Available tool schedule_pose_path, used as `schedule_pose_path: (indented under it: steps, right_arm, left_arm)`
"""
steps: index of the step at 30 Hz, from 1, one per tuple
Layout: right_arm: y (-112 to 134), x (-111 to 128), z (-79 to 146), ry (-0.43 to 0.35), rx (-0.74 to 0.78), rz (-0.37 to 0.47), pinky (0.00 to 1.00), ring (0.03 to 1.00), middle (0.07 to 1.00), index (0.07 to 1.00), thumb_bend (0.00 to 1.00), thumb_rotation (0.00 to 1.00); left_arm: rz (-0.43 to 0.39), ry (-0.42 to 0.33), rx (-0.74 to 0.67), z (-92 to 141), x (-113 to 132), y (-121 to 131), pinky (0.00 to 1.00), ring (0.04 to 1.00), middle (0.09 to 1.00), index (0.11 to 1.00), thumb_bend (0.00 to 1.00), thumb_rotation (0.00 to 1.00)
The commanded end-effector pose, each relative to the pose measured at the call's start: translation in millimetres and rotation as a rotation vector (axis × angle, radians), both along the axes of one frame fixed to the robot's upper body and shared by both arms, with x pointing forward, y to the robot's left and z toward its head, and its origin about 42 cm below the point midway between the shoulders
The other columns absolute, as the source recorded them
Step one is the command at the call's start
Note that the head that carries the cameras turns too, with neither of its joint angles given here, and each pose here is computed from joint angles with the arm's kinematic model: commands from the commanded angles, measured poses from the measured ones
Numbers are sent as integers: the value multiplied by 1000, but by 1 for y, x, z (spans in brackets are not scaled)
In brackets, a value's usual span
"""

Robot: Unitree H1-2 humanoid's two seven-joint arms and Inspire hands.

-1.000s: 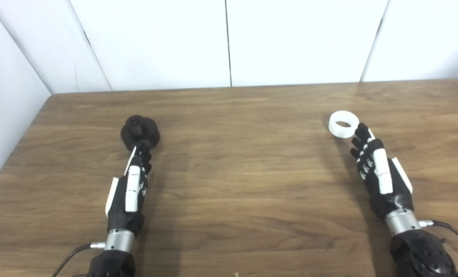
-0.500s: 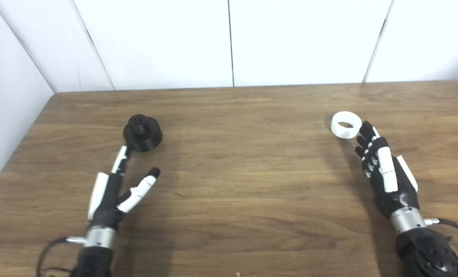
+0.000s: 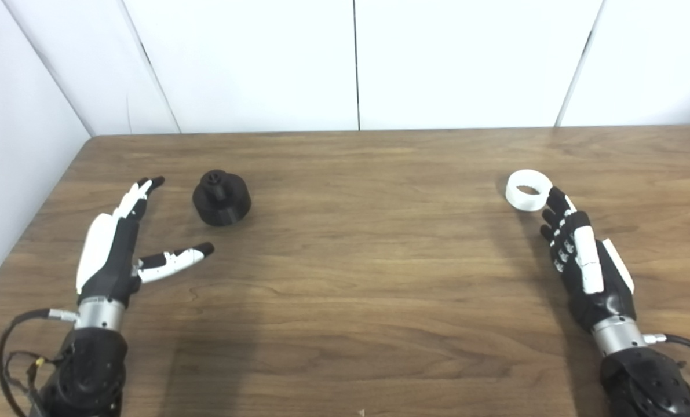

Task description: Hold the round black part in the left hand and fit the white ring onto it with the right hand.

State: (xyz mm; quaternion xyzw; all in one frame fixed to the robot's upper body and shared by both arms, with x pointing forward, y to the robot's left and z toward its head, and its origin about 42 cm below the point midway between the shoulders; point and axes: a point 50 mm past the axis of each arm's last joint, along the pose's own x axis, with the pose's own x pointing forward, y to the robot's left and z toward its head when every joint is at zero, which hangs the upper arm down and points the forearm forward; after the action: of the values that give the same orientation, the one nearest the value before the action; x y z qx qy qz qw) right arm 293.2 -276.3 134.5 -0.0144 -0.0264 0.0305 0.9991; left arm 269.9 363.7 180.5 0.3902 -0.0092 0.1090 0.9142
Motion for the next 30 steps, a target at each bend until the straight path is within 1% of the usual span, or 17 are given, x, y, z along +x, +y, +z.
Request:
schedule_pose_path:
  steps: [1, 6, 11, 17, 22, 26, 30]
  right_arm:
    - [2, 8, 19, -88, -4, 12, 1000, 1000, 1000, 967, 614, 1000]
    - [2, 8, 18, -87, -7, 13, 1000, 1000, 1000, 972, 603, 1000]
    - [3, 7, 18, -86, -8, 16, 1000, 1000, 1000, 975, 579, 1000]
    - [2, 5, 17, -88, -12, 5, 1000, 1000, 996, 969, 567, 1000]
    - [1, 3, 18, -84, -14, -1, 1000, 1000, 994, 971, 547, 1000]
    - [-1, 1, 18, -77, -22, -4, 1000, 1000, 992, 972, 556, 1000]
    - [-1, 0, 17, -79, -25, -5, 1000, 1000, 986, 972, 560, 1000]
  left_arm:
    - [6, -39, 65, 16, 10, 10, 1000, 1000, 999, 911, 938, 303]
    - [19, 0, 127, 15, 28, 22, 993, 1000, 987, 911, 944, 309]
    - [28, 62, 149, 13, 46, 33, 986, 1000, 975, 904, 954, 317]
    - [17, 162, 157, -5, 71, 47, 992, 1000, 964, 877, 961, 346]
    - [25, 197, 167, -12, 78, 51, 990, 1000, 961, 875, 966, 369]
    - [30, 235, 193, -13, 86, 55, 953, 1000, 958, 874, 957, 391]
    - [36, 261, 191, -12, 92, 55, 939, 1000, 963, 875, 954, 384]
